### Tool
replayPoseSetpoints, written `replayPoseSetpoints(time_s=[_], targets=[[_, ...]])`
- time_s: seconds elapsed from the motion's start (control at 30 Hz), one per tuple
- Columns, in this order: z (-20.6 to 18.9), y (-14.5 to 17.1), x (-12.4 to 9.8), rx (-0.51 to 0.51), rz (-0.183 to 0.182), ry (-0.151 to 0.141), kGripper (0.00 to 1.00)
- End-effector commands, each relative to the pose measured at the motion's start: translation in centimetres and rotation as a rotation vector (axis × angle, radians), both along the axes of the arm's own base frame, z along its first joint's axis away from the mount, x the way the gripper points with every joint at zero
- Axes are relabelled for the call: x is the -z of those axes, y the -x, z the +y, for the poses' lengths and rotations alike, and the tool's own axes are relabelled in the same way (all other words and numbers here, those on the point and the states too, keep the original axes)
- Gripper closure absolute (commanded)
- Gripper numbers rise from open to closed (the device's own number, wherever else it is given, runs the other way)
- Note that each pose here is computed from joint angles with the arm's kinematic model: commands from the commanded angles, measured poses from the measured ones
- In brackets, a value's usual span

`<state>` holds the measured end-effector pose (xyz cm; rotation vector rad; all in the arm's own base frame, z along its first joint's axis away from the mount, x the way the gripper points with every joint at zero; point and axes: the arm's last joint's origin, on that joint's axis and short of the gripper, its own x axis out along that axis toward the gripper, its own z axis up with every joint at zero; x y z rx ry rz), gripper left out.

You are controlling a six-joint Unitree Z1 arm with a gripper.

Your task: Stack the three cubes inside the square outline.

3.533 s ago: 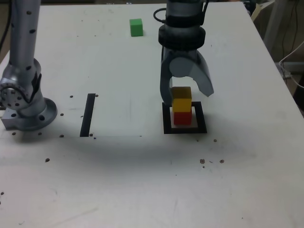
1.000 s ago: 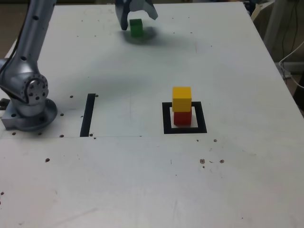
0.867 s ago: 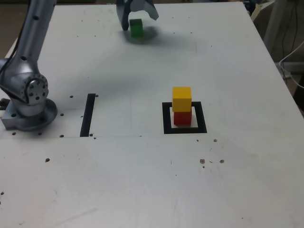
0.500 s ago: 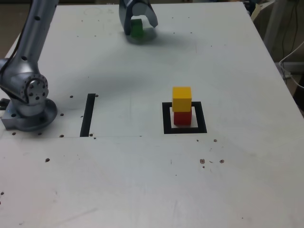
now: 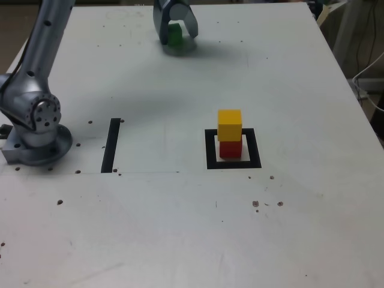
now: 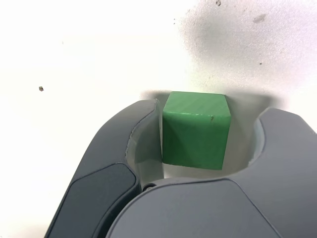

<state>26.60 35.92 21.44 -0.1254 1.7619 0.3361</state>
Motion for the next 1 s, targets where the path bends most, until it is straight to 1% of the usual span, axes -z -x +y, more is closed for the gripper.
replayPoseSetpoints(time_s=[0.0, 0.07, 0.2, 0.3, 0.4, 0.57, 0.63, 0.73, 0.83, 0.97], targets=[[0.1, 0.0, -0.4, 0.0, -0.009, -0.011, 0.43], [0.1, 0.1, -0.4, 0.0, -0.01, -0.014, 0.45], [0.1, 0.1, -0.3, -0.002, -0.011, -0.016, 0.46], [0.2, 0.0, 0.1, -0.007, -0.012, -0.021, 0.5], [0.2, 0.0, 0.2, -0.015, -0.017, -0.03, 0.55], [0.2, 0.1, -0.2, -0.027, -0.028, -0.043, 0.67], [0.1, 0.2, -0.3, -0.029, -0.027, -0.043, 0.7], [-0.2, 0.3, -0.4, -0.027, -0.024, -0.038, 0.72], [-0.7, 0.3, -0.9, -0.023, -0.022, -0.033, 0.73], [-1.5, 0.3, -2.6, -0.011, -0.023, -0.031, 0.74]])
